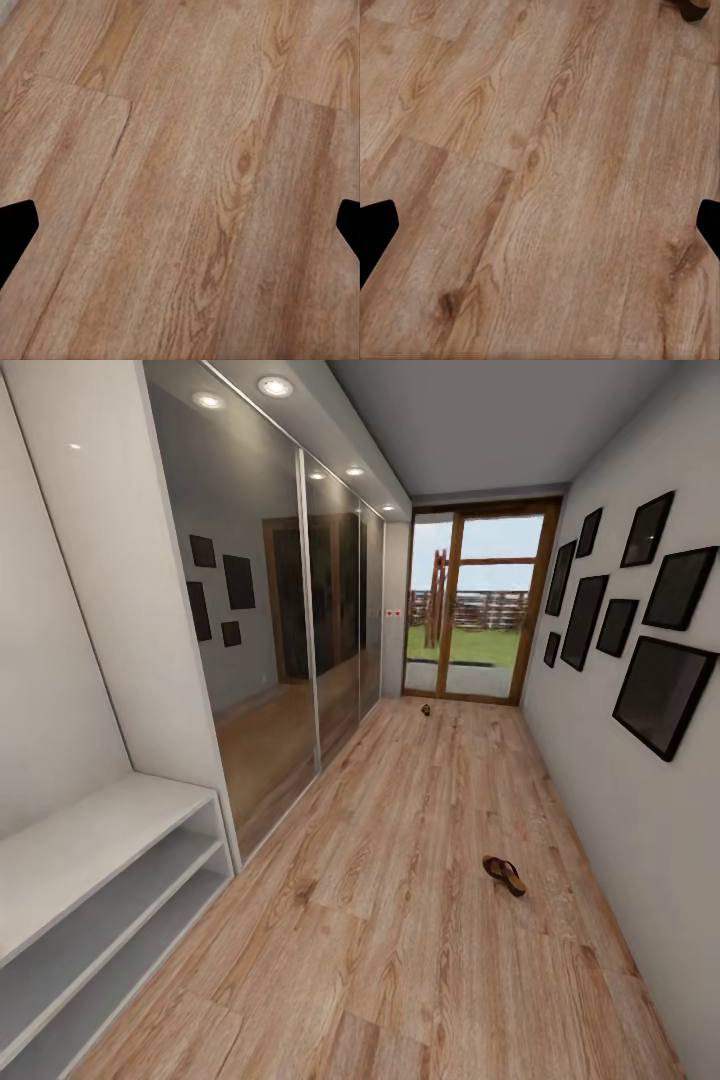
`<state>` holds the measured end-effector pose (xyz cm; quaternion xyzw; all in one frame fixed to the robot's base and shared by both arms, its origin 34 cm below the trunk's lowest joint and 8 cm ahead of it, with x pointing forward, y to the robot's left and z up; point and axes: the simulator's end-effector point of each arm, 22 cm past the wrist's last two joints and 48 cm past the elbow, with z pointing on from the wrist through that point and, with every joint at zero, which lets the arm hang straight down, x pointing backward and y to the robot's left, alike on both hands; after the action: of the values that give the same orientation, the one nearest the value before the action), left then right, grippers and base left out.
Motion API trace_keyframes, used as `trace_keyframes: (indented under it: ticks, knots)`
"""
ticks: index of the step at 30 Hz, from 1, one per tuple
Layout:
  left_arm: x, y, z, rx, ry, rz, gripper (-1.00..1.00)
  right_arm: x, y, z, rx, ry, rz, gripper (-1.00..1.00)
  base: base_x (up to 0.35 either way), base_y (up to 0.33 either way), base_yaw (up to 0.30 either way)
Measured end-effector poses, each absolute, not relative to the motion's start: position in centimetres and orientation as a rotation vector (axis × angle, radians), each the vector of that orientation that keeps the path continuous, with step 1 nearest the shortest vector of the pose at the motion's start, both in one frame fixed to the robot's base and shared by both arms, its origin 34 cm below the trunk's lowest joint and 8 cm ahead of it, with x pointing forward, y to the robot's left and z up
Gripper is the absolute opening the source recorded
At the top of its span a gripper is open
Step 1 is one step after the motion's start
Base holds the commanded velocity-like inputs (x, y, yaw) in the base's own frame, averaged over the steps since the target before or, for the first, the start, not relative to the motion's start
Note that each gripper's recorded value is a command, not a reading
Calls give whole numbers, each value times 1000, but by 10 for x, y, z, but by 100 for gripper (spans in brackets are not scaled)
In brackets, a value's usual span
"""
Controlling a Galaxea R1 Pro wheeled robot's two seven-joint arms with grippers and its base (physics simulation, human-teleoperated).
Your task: Pick up the two gym shoes and the two sandals from the corridor floor and place them onto the hallstand (shoe rack) in the corridor, making sure they are on the rack and not on the floor. Arrange them so the two gym shoes are next to each other and the two sandals are next to each other.
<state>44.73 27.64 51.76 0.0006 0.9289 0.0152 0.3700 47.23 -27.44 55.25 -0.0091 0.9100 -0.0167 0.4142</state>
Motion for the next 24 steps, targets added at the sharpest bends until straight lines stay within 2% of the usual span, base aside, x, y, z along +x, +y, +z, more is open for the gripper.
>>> trace_keyframes:
  ticks: [10,24]
  knots:
    - [439,280,515,0,2393,43,100,467,-276,548,-18,2302,-46,100,0,0,8]
    - [434,284,511,-71,2404,38,100,462,-278,542,-11,2319,-55,100,0,0,166]
